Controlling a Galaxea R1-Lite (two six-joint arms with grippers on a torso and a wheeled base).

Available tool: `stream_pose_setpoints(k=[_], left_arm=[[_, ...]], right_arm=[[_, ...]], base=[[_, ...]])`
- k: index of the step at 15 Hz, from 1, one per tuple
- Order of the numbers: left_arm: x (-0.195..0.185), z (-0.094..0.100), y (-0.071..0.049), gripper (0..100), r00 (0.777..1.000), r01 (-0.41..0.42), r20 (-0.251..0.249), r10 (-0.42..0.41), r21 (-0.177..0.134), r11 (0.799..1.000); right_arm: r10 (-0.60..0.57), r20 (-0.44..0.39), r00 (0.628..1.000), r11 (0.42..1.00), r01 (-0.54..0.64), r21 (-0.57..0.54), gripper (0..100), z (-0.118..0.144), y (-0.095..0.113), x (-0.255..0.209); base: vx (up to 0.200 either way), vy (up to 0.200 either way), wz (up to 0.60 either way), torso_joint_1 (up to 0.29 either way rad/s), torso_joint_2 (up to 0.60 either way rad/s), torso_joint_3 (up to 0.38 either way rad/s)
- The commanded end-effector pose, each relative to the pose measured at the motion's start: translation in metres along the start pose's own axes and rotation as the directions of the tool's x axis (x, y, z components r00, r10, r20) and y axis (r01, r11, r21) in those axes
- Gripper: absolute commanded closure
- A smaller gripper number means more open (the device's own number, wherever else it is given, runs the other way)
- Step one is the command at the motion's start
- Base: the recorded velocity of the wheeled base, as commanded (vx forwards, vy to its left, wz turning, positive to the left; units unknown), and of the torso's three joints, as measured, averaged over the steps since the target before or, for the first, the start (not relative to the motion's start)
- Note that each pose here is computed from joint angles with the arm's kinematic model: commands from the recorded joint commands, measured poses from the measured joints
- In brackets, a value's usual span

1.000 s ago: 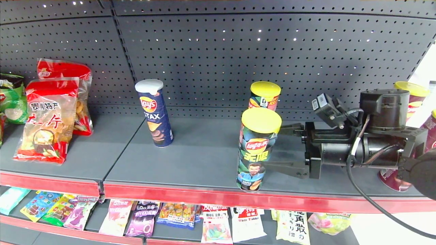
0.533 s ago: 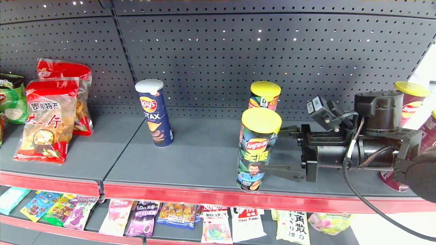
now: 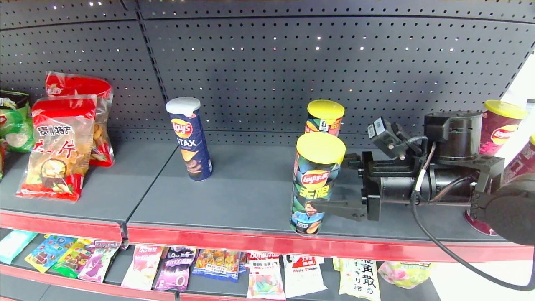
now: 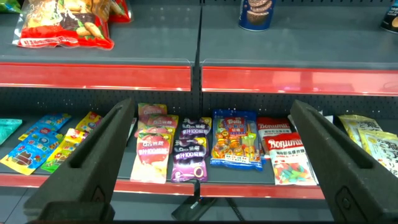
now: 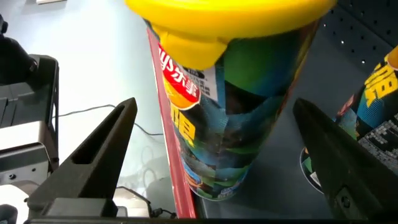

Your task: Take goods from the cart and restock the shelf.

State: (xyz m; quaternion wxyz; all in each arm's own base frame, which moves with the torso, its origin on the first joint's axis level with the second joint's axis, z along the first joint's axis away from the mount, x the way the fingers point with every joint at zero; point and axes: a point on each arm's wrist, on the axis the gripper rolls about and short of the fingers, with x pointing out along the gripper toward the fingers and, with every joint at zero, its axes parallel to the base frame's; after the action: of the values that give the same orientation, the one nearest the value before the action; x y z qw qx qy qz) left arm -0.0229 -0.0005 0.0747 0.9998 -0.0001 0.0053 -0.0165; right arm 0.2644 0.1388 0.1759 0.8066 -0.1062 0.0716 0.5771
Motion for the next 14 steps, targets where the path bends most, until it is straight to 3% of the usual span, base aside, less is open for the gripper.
stream_pose_setpoints(k=[1, 7, 8, 14], left_arm=[[0.0000, 0.0000, 0.0000, 0, 1.000, 0.001, 0.000, -0.001, 0.000, 1.000], [0.0000, 0.0000, 0.0000, 0, 1.000, -0.001, 0.000, 0.001, 0.000, 1.000], [0.0000, 0.0000, 0.0000, 0, 1.000, 0.001, 0.000, -0.001, 0.000, 1.000], [0.0000, 0.0000, 0.0000, 0, 1.000, 0.002, 0.000, -0.002, 0.000, 1.000]], right_arm=[[0.007, -0.008, 1.000, 1.000, -0.007, 0.007, 0, -0.0034, -0.0013, 0.0038], [0.001, 0.012, 1.000, 1.000, -0.002, 0.014, 0, -0.0067, -0.0066, 0.0108], [-0.002, 0.017, 1.000, 1.000, 0.002, 0.009, 100, -0.0079, -0.0079, 0.0124], [-0.005, 0.022, 1.000, 1.000, 0.005, 0.011, 100, -0.0069, -0.0070, 0.0105]], base=[[0.000, 0.000, 0.00, 0.000, 0.00, 0.000], [0.000, 0.000, 0.00, 0.000, 0.00, 0.000], [0.000, 0.000, 0.00, 0.000, 0.00, 0.000], [0.000, 0.000, 0.00, 0.000, 0.00, 0.000]])
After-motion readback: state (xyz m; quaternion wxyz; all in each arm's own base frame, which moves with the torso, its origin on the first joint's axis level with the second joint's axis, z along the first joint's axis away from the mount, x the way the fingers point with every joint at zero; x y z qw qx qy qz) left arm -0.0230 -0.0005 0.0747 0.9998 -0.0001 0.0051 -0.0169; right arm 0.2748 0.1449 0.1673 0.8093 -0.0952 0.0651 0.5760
